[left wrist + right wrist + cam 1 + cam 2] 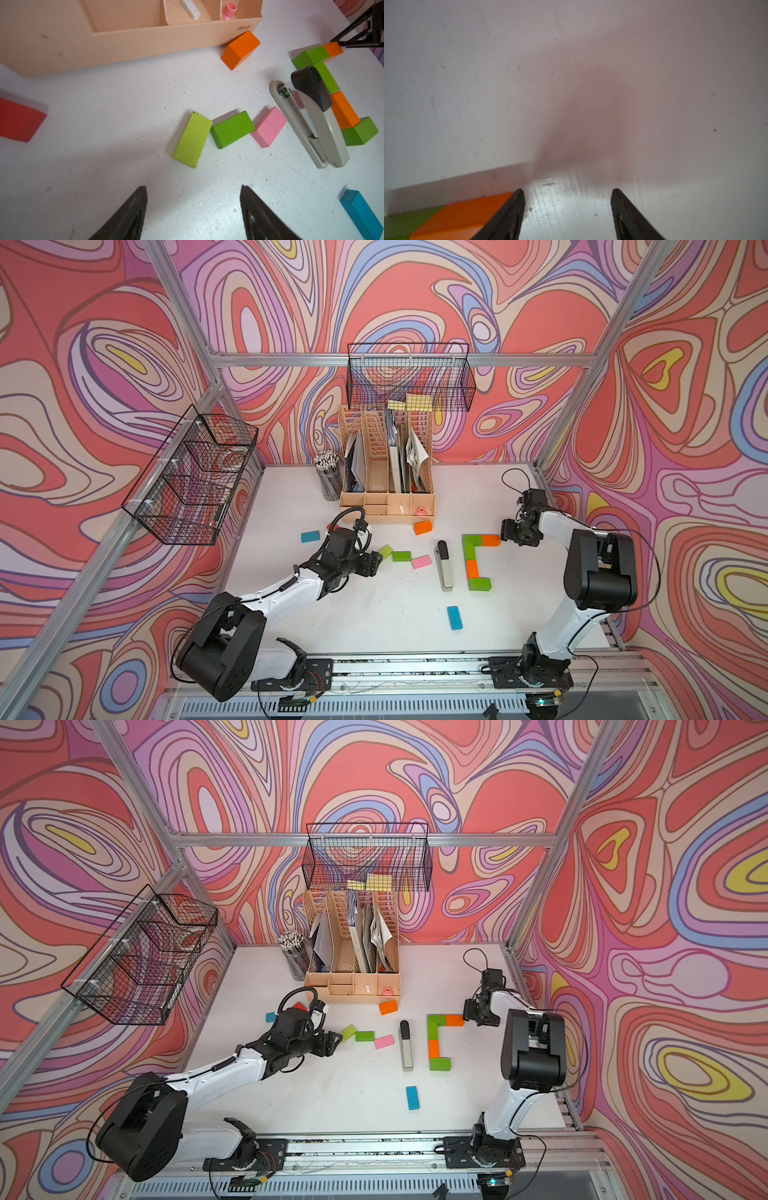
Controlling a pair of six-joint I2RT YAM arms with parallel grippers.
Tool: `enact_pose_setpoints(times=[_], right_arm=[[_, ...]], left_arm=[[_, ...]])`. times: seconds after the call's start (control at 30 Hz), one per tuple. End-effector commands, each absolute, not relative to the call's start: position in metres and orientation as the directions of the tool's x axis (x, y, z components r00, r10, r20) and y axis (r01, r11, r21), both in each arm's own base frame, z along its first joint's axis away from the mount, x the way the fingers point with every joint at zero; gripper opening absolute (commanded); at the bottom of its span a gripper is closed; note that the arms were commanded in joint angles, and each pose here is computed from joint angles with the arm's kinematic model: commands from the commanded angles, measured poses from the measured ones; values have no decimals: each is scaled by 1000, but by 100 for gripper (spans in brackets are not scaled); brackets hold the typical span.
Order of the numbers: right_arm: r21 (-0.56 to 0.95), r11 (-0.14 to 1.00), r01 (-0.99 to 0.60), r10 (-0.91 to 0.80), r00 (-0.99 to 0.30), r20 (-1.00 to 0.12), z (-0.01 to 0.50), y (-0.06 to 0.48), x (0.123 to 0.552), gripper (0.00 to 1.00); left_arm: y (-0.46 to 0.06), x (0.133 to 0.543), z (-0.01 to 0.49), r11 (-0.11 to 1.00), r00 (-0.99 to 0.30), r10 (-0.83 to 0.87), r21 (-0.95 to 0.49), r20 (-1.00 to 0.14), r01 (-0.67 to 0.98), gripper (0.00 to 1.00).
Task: Assemble the letter c with building blocks
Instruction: Assemble the building block at the center of the board, then pick up the building block from the center of the board.
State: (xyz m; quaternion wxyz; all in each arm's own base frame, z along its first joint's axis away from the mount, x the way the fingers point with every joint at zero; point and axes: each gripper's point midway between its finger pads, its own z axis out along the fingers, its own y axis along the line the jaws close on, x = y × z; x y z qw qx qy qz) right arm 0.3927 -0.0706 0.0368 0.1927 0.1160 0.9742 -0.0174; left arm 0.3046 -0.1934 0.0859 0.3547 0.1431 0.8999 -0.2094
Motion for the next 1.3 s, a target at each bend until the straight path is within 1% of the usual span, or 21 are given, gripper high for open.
enact_pose_setpoints(times=[0.0,0.1,0.17,0.23,0.3,0.33,0.43,0.5,0.77,0.8,0.83,0.93,1.13,1.27], right_arm=[[-43,954,296,240,-845,-478,74,-89,399,71],[-11,955,297,247,-816,-522,92,-85,398,72],[64,957,283,273,-805,-527,101,-72,396,68],[159,964,212,264,-812,-520,105,-48,396,62],[217,968,124,223,-822,-524,107,-20,396,62],[233,971,48,169,-828,-535,109,0,396,62],[182,972,-151,-21,-822,-570,111,52,395,65],[152,959,-240,-112,-810,-576,109,80,394,67],[169,895,-413,-258,-789,-558,97,161,411,73],[157,891,-427,-279,-785,-554,97,170,414,75],[147,890,-431,-298,-796,-527,86,177,416,76],[112,896,-430,-315,-793,-521,79,193,426,79],[144,920,-363,-237,-812,-534,69,212,435,88],[155,928,-339,-215,-827,-520,58,217,434,90]], left_arm=[[-190,304,82,877,-712,126,-259,-690,406,73],[-190,304,82,876,-714,125,-261,-689,406,74],[-191,304,83,874,-714,122,-266,-690,406,73],[-193,304,84,871,-715,118,-274,-689,408,73],[-194,303,84,867,-717,115,-283,-687,411,73],[-195,302,84,865,-718,115,-286,-687,412,73],[-195,302,84,864,-719,114,-289,-686,413,73],[-196,302,85,861,-719,113,-294,-686,415,73],[-195,304,83,866,-718,115,-285,-686,411,73],[-194,304,83,867,-717,115,-283,-688,410,73],[-194,304,83,868,-715,117,-279,-689,411,74],[-193,305,84,872,-710,117,-271,-694,408,74],[-192,306,82,876,-712,124,-261,-691,406,74],[-191,306,82,876,-712,124,-261,-691,406,73]])
